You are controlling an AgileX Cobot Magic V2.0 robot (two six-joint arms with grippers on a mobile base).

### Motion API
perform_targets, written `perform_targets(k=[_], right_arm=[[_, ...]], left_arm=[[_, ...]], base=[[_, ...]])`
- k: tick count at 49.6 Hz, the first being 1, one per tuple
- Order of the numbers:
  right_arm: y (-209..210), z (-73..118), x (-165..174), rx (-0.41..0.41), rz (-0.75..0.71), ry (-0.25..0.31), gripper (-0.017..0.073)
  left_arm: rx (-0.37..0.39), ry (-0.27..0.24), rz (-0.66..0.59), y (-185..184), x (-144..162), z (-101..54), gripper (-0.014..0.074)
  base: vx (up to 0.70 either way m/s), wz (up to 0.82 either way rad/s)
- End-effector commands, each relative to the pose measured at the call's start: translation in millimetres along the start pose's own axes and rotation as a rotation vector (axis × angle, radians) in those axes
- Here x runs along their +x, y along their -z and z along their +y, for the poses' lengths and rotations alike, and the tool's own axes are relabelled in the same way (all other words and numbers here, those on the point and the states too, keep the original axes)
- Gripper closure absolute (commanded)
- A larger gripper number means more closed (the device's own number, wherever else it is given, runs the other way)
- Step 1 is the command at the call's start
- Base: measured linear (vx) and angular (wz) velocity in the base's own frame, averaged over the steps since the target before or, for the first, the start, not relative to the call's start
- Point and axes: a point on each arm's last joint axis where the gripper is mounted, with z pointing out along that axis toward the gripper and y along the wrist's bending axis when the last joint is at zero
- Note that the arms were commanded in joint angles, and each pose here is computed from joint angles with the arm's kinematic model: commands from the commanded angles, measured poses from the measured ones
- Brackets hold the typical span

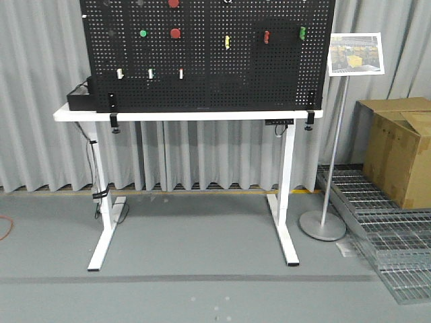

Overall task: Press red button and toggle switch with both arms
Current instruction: 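Drive the base forward up to the black pegboard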

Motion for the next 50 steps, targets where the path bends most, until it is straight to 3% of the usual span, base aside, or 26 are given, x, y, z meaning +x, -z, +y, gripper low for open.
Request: perform_targets(k=[1, 50], right_arm=[[0.2, -0.2, -4.2, 0.002, -0.086, 0.008, 0.0563], [0.2, -0.2, -4.1, 0.002, -0.084, 0.008, 0.0563]], left_arm=[[-0.01, 0.011, -0.067, -0.1, 2.2, 0.8, 0.0591], [-0.01, 0.011, -0.067, -0.1, 2.2, 0.8, 0.0591]], base=[[0.38, -0.05], [0.49, 0.03]])
